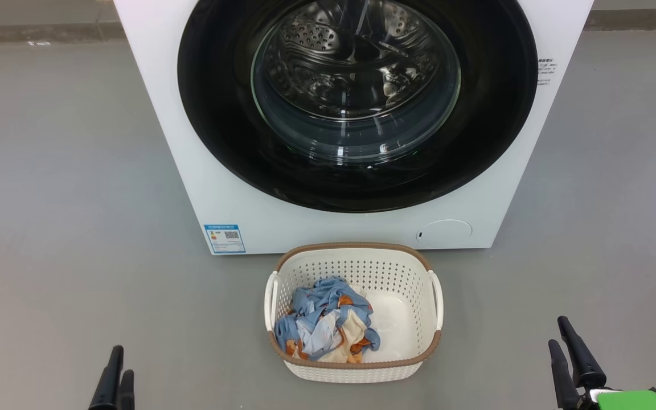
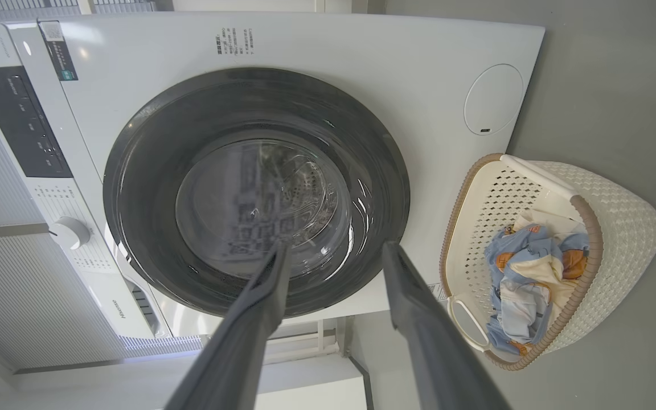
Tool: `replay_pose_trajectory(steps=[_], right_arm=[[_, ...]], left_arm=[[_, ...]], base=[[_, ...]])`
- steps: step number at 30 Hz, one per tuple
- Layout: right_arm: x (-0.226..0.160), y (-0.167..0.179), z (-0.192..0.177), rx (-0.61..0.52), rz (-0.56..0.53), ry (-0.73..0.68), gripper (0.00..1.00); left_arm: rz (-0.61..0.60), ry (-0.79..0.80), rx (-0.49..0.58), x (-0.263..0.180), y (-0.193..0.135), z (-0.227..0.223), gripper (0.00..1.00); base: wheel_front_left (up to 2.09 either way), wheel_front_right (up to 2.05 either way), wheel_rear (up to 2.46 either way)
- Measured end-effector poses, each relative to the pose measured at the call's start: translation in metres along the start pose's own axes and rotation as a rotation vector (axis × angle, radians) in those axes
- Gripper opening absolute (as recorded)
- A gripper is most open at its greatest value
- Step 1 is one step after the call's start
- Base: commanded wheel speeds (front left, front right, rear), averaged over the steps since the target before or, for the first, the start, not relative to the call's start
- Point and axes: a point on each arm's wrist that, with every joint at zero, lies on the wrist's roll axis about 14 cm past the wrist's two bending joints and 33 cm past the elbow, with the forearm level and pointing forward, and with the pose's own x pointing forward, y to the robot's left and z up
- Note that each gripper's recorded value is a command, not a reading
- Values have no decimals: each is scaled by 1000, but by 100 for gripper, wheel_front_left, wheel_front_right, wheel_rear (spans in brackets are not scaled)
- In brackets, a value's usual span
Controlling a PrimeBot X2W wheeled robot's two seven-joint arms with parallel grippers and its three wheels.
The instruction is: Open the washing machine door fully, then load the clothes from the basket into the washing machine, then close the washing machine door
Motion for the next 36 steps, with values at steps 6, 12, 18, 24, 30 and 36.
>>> replay_pose_trajectory(steps=[6, 12, 18, 24, 30, 36], right_arm=[[1, 4, 1, -2, 12, -10, 100], [2, 8, -4, -7, 23, -3, 100], [4, 13, -5, -12, 40, -8, 100], [5, 18, -9, -40, 54, -1, 100], [12, 35, -17, -198, 103, 19, 100], [13, 40, -15, -298, 117, 13, 100]], left_arm=[[-8, -8, 2, 0, -3, 0, 100], [-22, -22, 4, 1, -7, 1, 100], [-41, -25, 26, 4, -14, -2, 100], [-49, -29, 61, 5, -17, -3, 100], [-84, -37, 175, 7, -29, -7, 100], [-107, -44, 271, 7, -37, -6, 100]], base=[[0, 0, 0], [0, 0, 0], [0, 0, 0], [0, 0, 0], [0, 0, 0], [0, 0, 0]])
